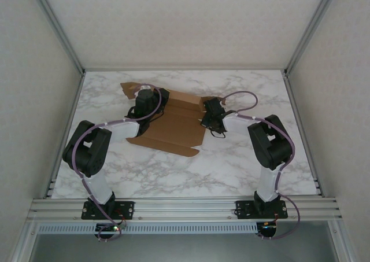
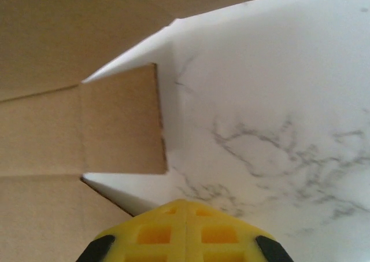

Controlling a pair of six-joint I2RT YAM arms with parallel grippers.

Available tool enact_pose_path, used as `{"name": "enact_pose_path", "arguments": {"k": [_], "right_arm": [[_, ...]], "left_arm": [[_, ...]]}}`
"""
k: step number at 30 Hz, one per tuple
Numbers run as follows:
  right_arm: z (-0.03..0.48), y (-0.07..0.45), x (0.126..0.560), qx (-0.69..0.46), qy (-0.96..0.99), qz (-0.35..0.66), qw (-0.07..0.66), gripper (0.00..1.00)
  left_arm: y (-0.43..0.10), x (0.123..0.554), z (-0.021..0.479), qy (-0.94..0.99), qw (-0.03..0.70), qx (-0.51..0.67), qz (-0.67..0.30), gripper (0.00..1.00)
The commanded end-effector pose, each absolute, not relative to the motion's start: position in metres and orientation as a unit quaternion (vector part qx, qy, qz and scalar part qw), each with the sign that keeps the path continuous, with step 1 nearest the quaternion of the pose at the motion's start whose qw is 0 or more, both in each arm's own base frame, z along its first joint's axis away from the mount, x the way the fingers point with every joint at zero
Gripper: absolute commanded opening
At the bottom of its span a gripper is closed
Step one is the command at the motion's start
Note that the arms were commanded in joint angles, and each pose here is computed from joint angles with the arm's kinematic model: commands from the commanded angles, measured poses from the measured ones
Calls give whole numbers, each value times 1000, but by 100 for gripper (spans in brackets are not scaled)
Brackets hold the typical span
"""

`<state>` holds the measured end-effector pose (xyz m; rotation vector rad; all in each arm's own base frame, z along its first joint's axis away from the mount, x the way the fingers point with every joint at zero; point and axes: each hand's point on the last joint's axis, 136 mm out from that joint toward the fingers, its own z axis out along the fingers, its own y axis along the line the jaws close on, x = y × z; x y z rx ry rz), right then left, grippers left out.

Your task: Fold the paper box

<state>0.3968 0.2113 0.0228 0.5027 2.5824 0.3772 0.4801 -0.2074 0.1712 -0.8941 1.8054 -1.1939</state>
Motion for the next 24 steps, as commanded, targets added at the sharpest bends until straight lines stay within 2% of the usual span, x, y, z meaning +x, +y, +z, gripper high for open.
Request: {"name": "enact_pose_path", "arguments": {"k": [1,6,16,24], "right_arm": [[13,218,404,205,940,150,227,2],[20,234,412,201,932,195,229,2],[55,256,429,150,907,269,289,5],[75,252,433,113,904,260,320,7]], "left_arm": [[-210,469,136,741,356,-357,-443,3],[-212,469,136,740,353,-357,-448,3],[-212,467,134,742,349,-358,-447,3],[-208,469,135,741,350,-363,-443,3]]}}
